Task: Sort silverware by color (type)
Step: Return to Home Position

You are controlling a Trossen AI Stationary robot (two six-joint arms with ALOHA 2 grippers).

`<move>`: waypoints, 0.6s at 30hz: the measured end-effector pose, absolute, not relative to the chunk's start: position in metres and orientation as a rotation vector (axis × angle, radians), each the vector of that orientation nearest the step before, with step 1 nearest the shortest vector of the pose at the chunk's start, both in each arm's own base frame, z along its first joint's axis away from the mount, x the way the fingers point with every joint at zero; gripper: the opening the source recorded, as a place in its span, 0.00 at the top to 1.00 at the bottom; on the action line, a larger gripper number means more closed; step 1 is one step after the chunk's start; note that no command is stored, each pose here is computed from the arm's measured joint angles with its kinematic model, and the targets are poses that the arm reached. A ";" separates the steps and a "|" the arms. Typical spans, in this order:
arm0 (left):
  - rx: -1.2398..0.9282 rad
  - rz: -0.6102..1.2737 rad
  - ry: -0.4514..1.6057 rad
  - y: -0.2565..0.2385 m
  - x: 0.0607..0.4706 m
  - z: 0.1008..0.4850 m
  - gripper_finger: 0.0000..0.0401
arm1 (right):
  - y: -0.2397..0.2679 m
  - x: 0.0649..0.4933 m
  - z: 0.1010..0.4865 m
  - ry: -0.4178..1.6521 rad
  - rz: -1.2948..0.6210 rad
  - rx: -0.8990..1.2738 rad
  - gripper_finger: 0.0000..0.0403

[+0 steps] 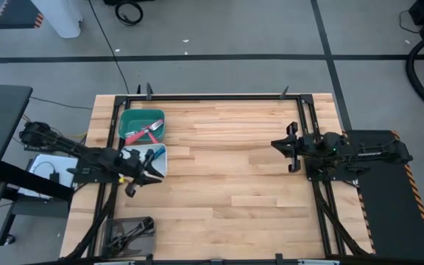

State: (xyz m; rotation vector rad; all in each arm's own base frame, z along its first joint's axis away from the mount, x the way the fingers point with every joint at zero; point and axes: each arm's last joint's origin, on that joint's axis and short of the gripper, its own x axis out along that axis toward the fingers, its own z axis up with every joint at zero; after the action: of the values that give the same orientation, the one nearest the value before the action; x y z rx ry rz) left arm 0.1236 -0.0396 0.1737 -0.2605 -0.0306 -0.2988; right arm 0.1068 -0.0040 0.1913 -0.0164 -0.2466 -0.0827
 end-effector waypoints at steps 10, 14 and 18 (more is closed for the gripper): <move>-0.279 -0.207 -0.240 -0.022 0.112 0.194 0.77 | -0.005 0.095 0.202 -0.376 -0.094 -0.016 0.91; -0.277 -0.168 -0.296 -0.016 0.108 0.198 0.77 | -0.006 0.090 0.205 -0.424 -0.107 -0.018 0.91; -0.273 -0.132 -0.346 -0.011 0.104 0.202 0.77 | -0.007 0.087 0.208 -0.455 -0.120 -0.021 0.91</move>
State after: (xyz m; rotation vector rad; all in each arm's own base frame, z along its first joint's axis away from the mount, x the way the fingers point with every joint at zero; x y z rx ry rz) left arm 0.1044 -0.0112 0.2023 -0.2734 -0.3460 -0.1322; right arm 0.0872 -0.0068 0.2077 -0.0206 -0.4548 -0.1200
